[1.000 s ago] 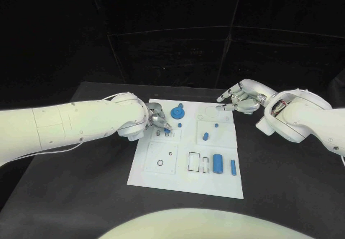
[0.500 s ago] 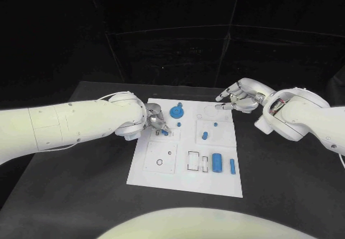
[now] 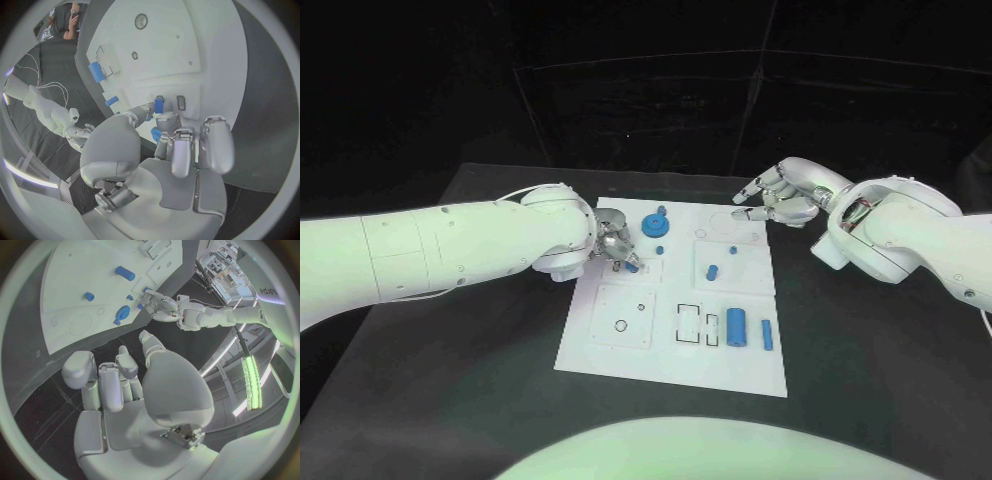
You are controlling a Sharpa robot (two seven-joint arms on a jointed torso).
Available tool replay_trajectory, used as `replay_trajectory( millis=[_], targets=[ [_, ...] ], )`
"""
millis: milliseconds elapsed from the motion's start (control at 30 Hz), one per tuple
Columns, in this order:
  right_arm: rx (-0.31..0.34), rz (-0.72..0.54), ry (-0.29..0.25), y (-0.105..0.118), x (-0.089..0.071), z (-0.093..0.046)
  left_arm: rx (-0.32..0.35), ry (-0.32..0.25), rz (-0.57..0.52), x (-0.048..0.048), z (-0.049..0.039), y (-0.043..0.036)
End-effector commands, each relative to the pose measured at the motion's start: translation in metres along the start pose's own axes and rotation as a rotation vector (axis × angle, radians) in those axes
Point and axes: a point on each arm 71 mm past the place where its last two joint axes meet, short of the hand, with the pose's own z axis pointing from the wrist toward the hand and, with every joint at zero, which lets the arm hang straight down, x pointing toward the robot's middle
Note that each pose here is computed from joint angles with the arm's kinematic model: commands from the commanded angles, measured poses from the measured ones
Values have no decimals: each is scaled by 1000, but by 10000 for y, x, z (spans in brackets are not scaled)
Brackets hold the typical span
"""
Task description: Assemble the parts on the task board
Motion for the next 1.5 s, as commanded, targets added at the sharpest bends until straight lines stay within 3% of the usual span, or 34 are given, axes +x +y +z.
replay_trajectory(
  millis=[33, 633, 1500],
  targets=[
    [-12, 0, 10, 17, 1, 5, -11, 28, 32, 42, 10, 13],
    [-14, 0, 12, 20, 6, 15, -15, 62, 20, 57, 6, 38],
    [-14, 1, 18, 33, 22, 41, -29, 88, 32, 22, 103, -5]
  ],
)
